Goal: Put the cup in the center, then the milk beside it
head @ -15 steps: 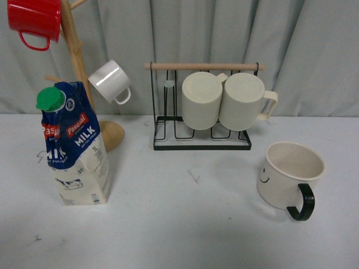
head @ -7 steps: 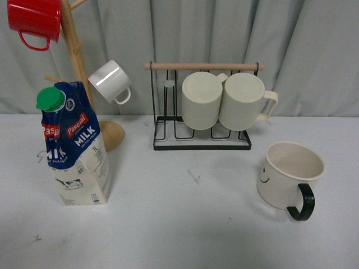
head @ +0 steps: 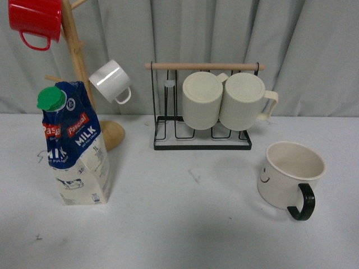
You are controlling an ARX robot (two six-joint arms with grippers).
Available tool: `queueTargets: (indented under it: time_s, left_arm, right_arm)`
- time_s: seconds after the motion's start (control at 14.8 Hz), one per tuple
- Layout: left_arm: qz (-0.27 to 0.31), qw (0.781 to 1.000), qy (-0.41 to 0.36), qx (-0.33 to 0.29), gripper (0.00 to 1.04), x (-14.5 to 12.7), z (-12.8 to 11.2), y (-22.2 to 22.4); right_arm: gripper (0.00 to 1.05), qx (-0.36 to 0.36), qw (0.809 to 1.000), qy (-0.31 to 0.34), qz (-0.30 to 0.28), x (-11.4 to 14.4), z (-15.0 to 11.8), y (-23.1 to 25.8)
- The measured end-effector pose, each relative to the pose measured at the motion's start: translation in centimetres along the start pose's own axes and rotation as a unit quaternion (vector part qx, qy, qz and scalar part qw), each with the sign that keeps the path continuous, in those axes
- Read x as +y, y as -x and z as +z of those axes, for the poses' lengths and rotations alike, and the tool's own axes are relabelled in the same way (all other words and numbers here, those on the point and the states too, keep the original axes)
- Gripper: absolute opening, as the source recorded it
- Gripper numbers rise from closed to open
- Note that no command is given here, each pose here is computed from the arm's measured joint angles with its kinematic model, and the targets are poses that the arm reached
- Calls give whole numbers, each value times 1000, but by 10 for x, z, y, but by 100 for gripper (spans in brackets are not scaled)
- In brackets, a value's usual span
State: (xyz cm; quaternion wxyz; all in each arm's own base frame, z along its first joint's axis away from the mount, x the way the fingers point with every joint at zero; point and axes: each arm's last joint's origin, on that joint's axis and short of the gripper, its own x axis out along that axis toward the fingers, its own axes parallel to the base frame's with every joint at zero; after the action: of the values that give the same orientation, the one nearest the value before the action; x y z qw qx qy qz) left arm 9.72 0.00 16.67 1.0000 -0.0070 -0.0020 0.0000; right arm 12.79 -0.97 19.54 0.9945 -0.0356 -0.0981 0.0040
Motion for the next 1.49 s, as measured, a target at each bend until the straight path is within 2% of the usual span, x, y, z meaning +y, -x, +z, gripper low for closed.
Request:
queueTargets:
  time_s: [0.14,0.2,0.34,0.41,0.61,0.81,0.95,1.22,1.49]
  left_arm:
    - [0,1000,0,0,98,0,0,0]
    - [0,1000,0,0,98,0,0,0]
    - [0,1000,0,0,98,0,0,0]
    - [0,1000,0,0,98,0,0,0]
    - [0,1000,0,0,98,0,0,0]
    - [0,1000,0,0,98,0,0,0]
    - [0,1000,0,0,98,0,0,0]
    - [0,1000,0,0,98,0,0,0]
    - [0,1000,0,0,98,0,0,0]
  right_arm:
    - [98,-33,997,-47,-53,-14,34,-57]
    - [98,-14,995,-74,-66,-17,39,-87]
    - [98,110,980,-138,-90,-12,10,-154]
    - [98,151,973,-146,-92,-4,-5,-178]
    - [98,270,948,-159,-51,31,-33,-237]
    - [98,424,894,-146,-22,59,-79,-244]
    - [98,469,871,-145,-34,61,-88,-245]
    - [98,495,852,-164,-58,57,-101,-247]
    - [98,504,844,-173,-63,52,-107,-242]
